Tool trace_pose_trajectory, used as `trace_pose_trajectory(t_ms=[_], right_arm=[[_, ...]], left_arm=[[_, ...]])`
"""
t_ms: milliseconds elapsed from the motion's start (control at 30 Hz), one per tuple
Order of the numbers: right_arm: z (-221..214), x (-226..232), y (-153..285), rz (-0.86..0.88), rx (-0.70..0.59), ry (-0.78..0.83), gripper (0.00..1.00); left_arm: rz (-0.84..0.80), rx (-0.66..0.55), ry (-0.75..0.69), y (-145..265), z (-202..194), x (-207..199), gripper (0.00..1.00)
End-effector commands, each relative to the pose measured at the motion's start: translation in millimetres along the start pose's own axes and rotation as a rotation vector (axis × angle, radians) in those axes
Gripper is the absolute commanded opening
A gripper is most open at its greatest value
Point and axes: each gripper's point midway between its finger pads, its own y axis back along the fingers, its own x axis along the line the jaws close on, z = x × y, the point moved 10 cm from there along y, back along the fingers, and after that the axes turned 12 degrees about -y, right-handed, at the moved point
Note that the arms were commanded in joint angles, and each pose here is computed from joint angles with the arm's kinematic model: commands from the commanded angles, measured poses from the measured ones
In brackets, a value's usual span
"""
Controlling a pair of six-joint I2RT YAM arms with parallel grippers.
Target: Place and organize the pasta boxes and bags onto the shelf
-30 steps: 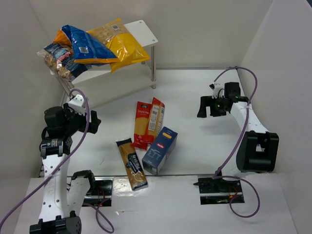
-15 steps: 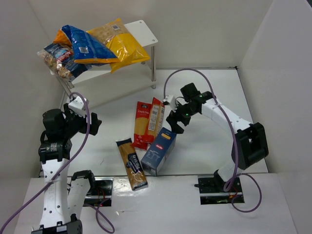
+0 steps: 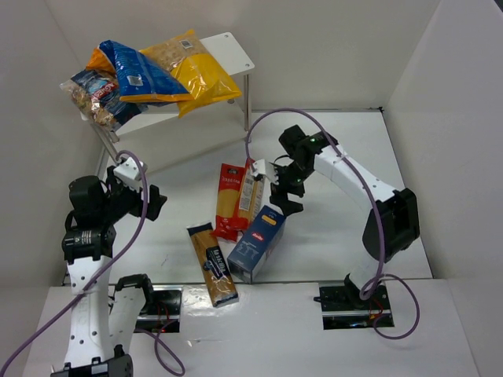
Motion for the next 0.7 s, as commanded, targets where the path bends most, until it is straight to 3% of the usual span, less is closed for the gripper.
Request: trace_pose_trajectory(t_ms=[0, 233, 667], right_arm=[[10.0, 43.9, 11.6, 0.047, 0.057, 0.170, 1.00], [18.6, 56.3, 21.3, 0.044, 0.006, 0.247, 1.00], [33.4, 82.1, -14.6, 0.207, -0.003, 0.329, 1.00]], left_arm=[[-0.069, -0.028, -0.044, -2.6, 2.0, -2.1, 1.00], [-0.092, -0.033, -0.057, -2.5, 1.5, -3.7, 1.00], [-0.124, -0.037, -0.074, -2.6, 2.3, -4.7, 1.00]])
